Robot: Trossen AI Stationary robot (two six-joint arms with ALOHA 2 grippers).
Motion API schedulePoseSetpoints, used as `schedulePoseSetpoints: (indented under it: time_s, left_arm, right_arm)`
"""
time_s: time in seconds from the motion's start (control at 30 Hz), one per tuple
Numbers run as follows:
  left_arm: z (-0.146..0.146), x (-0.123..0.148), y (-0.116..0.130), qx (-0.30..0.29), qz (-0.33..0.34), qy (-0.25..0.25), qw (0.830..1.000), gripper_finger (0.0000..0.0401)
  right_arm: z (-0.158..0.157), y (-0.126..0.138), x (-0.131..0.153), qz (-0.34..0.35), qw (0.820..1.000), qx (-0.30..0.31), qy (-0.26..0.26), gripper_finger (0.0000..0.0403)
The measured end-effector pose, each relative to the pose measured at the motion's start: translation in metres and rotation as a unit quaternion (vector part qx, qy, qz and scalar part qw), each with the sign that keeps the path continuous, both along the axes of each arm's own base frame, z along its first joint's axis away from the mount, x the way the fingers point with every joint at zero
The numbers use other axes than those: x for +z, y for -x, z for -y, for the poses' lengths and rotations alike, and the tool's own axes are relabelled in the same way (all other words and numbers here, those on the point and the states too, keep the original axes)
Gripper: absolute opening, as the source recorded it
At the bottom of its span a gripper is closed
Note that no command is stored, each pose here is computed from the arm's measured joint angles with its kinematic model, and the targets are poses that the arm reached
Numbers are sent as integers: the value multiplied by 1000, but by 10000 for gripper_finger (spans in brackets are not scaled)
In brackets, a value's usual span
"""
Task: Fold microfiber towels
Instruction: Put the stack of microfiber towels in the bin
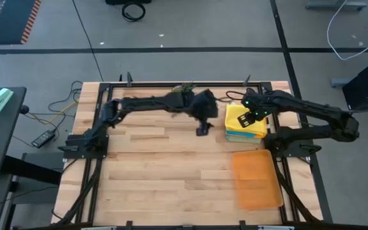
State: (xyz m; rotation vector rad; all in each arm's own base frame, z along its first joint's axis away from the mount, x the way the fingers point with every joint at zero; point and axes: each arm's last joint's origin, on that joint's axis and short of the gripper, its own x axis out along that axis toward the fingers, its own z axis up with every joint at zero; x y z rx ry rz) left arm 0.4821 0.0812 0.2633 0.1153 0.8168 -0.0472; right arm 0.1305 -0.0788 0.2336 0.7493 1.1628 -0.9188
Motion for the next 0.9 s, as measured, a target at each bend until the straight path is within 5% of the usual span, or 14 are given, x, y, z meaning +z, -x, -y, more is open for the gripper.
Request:
schedulePoseSetpoints:
  time_s: [0.17,0.37,0.53,0.73,0.9]
  left_arm:
    - [-10,31,36,32,-58,12,998,195]
    - [-8,60,99,81,-51,13,995,101]
    - [8,59,164,110,53,18,992,13]
    - [28,48,225,123,146,42,981,30]
    - [36,49,255,127,173,49,975,28]
  right_arm:
    - [5,-6,-19,-16,1000,-9,4,16]
    - [8,-11,-52,-65,998,-12,-21,6]
    - [10,-17,-84,-83,996,-5,-45,4]
    - [5,-32,-89,-92,995,6,-39,3]
    - [-6,-64,-78,-4,998,24,-57,2]
